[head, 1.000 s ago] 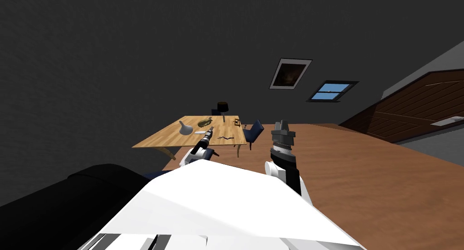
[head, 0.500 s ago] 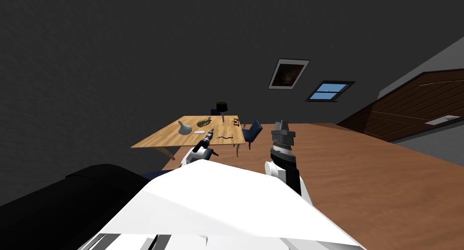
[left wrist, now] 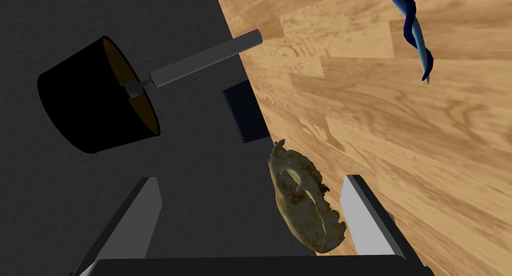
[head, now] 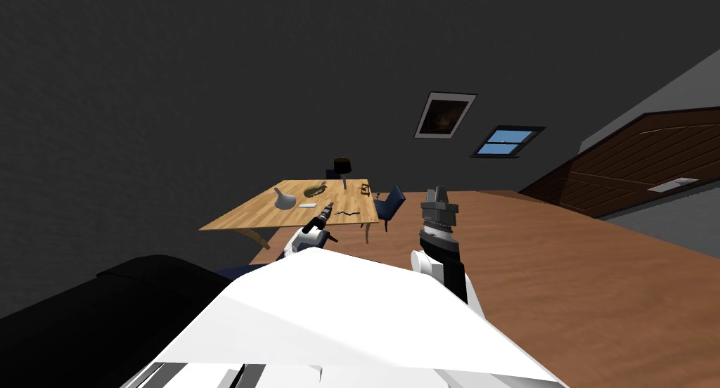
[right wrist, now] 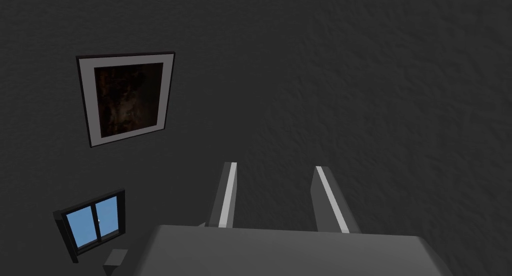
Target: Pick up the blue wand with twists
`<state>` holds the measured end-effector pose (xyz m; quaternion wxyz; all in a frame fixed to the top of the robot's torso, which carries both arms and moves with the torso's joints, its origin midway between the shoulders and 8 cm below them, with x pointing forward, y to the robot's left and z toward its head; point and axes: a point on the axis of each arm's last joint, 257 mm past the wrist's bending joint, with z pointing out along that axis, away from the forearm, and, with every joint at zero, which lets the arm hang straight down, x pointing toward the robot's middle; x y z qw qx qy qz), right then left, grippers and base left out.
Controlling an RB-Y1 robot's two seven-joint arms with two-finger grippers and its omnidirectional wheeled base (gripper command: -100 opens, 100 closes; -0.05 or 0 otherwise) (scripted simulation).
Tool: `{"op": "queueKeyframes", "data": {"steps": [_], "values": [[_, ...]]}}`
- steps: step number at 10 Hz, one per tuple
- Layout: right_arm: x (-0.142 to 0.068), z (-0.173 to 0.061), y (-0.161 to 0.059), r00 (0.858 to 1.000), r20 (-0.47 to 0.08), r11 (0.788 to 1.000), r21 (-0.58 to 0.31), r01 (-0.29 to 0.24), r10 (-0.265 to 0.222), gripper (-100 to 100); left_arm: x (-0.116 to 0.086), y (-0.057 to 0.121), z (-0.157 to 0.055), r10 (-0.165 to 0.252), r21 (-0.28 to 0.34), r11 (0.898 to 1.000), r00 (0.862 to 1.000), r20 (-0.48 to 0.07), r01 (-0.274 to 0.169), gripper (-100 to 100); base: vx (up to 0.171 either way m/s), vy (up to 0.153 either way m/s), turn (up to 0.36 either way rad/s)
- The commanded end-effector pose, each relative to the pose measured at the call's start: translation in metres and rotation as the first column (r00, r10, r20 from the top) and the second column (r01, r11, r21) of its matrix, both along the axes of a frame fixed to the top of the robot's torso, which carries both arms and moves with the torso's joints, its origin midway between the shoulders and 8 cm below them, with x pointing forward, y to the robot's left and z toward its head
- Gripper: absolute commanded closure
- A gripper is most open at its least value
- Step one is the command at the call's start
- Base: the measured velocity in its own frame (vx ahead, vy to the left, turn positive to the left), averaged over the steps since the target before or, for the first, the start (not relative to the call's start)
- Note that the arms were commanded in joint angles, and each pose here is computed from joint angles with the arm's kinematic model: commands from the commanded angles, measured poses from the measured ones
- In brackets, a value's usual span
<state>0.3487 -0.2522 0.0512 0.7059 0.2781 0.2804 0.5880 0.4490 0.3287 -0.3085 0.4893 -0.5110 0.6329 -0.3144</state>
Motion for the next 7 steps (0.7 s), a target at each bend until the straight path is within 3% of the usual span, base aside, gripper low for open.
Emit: {"op": "queueKeyframes", "data": {"steps": [1, 6, 7], "values": [[0.000, 0.000, 0.000, 1.000, 0.000, 1.000, 0.000, 0.000, 0.000, 0, 0.003, 0.001, -0.021, -0.001, 0.002, 1.000, 0.998, -0.065, 0.001, -100, 0.005, -0.046, -0.049], [0.000, 0.000, 0.000, 1.000, 0.000, 1.000, 0.000, 0.000, 0.000, 0, 0.000, 0.001, -0.067, -0.001, 0.008, 1.000, 0.973, -0.229, 0.003, -100, 0.019, -0.030, -0.029], [0.000, 0.000, 0.000, 1.000, 0.000, 1.000, 0.000, 0.000, 0.000, 0, -0.001, 0.001, -0.069, 0.000, 0.007, 1.000, 0.971, -0.239, 0.002, -100, 0.013, -0.019, -0.018]]}}
